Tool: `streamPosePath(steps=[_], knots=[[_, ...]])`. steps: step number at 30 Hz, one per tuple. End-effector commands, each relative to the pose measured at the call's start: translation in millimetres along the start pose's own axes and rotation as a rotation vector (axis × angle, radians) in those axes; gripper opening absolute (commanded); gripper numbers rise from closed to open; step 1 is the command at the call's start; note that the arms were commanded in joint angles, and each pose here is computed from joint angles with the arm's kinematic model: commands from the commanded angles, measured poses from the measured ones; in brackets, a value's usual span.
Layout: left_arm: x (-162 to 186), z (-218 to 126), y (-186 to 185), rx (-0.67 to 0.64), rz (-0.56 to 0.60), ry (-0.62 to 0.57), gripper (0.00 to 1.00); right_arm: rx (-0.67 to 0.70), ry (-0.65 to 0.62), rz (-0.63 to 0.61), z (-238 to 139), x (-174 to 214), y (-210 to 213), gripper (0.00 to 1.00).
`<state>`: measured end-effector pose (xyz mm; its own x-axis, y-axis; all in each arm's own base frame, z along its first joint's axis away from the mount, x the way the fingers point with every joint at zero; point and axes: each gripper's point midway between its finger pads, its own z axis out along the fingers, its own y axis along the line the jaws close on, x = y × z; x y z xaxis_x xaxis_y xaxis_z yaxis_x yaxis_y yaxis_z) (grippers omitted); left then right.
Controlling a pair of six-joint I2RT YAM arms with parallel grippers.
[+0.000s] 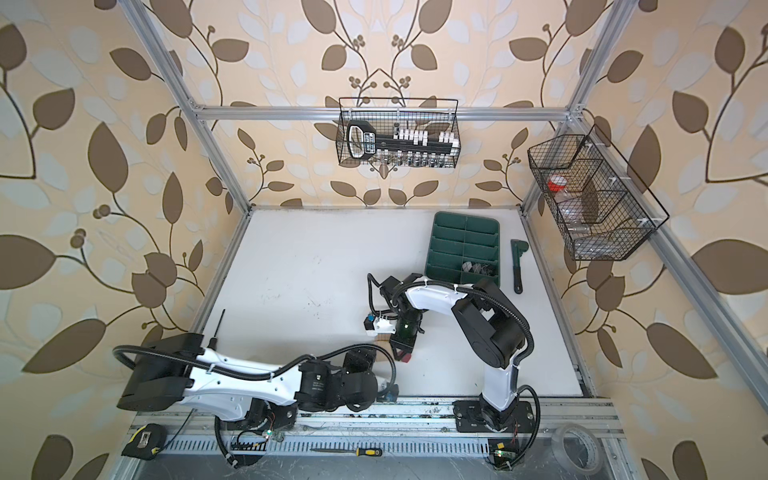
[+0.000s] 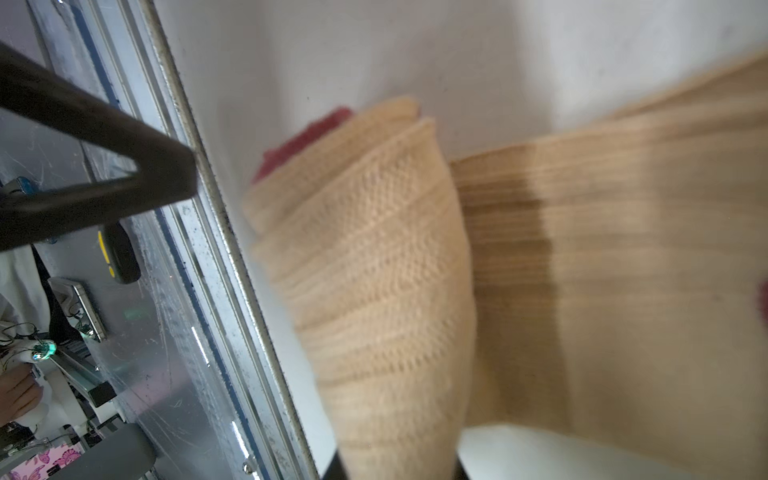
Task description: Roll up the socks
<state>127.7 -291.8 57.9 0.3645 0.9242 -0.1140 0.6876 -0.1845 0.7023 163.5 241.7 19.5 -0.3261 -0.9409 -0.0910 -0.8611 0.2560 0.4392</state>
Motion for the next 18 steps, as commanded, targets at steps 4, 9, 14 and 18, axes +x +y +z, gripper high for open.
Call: streamPosePath(steps=[4,9,14,18], knots=[[-26.8,6.8,17.3,-0.08,-0.177,-0.059,0.75,-0.004,0.06,0.019,17.2,15.8,-5.3,0.0],[-24.9,19.9,10.3,-0.071,-0.231,-0.045,0.72,-0.004,0.047,0.012,16.2,13.7,-5.2,0.0],[-20.3,37.5,2.8,-0.059,-0.259,-0.015,0.62,-0.011,0.045,0.014,17.5,12.8,-5.4,0.0],[-13.7,50.6,4.3,-0.072,-0.285,0.024,0.56,-0.017,0.042,0.013,17.3,12.7,-4.1,0.0]])
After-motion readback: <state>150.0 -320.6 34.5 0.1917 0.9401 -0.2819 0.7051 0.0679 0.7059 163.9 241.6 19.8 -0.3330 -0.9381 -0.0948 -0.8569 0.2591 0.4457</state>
